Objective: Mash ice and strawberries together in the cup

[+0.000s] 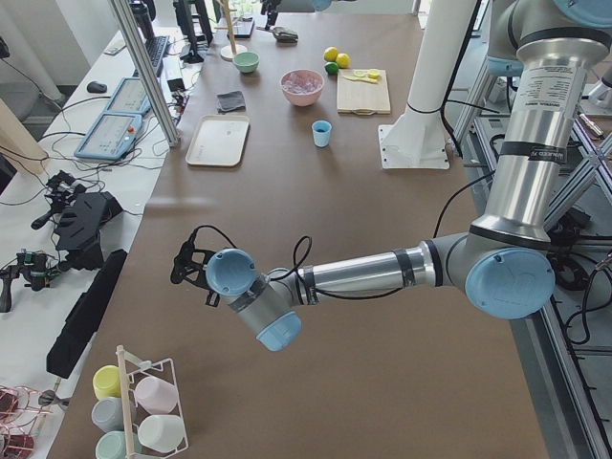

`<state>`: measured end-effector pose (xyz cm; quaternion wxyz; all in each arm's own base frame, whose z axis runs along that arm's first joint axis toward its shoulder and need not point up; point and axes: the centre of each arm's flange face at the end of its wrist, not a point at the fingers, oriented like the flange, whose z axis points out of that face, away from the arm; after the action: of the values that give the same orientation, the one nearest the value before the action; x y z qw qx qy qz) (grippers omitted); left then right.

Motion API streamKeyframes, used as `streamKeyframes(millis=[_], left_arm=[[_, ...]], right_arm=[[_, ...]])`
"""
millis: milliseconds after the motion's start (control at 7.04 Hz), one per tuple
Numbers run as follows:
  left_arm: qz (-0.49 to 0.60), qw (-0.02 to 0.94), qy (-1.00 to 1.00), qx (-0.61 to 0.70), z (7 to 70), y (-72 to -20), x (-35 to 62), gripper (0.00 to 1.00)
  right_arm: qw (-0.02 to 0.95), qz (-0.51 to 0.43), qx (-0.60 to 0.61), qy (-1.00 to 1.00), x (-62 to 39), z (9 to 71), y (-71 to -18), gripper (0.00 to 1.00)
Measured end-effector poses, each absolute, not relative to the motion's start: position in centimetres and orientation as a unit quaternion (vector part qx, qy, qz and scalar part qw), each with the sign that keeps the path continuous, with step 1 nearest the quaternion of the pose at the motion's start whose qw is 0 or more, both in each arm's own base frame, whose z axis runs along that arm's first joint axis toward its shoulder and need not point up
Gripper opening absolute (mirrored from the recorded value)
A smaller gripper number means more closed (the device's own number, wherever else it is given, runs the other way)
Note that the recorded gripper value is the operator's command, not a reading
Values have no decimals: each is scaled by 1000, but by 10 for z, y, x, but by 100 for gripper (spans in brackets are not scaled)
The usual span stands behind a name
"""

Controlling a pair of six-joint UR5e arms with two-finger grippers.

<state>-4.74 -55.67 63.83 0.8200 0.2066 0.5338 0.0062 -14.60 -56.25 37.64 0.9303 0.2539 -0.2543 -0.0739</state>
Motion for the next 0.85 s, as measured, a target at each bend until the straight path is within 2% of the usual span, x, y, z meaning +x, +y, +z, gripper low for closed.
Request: streamKeyframes(millis=[426, 853], left_arm=[[19, 842, 516, 159, 668, -556, -35, 0], [57, 883, 449, 124, 673, -587, 12, 0]], right_arm=[[932, -70, 260, -243, -144, 376, -564, 100], [934, -67, 261, -234, -143, 380, -566, 100]])
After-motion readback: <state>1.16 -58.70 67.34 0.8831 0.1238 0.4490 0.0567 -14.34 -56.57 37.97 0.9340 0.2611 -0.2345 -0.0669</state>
